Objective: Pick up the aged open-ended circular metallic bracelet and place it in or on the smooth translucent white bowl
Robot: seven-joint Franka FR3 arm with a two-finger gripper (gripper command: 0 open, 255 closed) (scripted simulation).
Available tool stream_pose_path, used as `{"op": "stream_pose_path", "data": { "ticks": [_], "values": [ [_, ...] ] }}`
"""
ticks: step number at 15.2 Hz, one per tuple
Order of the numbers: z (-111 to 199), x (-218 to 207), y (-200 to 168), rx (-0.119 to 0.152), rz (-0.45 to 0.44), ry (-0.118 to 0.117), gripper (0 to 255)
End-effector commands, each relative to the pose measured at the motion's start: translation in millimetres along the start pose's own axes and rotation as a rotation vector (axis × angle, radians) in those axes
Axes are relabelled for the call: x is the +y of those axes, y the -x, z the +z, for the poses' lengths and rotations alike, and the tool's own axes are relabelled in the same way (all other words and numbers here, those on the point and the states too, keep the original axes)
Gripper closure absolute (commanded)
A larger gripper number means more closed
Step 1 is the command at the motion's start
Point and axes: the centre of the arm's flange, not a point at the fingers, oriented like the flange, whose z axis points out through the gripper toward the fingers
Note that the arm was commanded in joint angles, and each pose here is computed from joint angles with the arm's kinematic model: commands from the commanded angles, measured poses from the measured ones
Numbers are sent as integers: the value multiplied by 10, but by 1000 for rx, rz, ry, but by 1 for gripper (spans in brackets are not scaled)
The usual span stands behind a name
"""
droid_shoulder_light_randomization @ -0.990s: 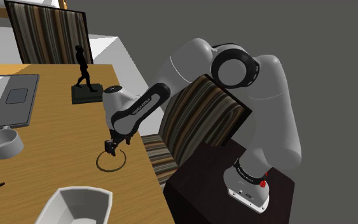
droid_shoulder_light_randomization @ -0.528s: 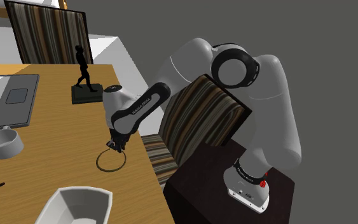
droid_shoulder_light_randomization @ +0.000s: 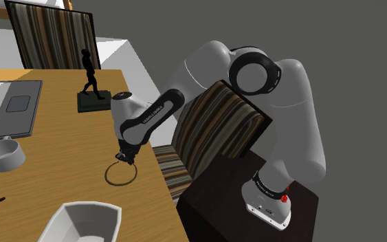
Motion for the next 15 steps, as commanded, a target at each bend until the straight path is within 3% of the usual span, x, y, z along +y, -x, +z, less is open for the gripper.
{"op": "stream_pose_path", "data": {
  "ticks": [1, 15],
  "values": [
    [-69, 0, 11, -1, -1, 0, 255],
    [-802, -12, 107, -1, -1, 0, 255]
  ]
}}
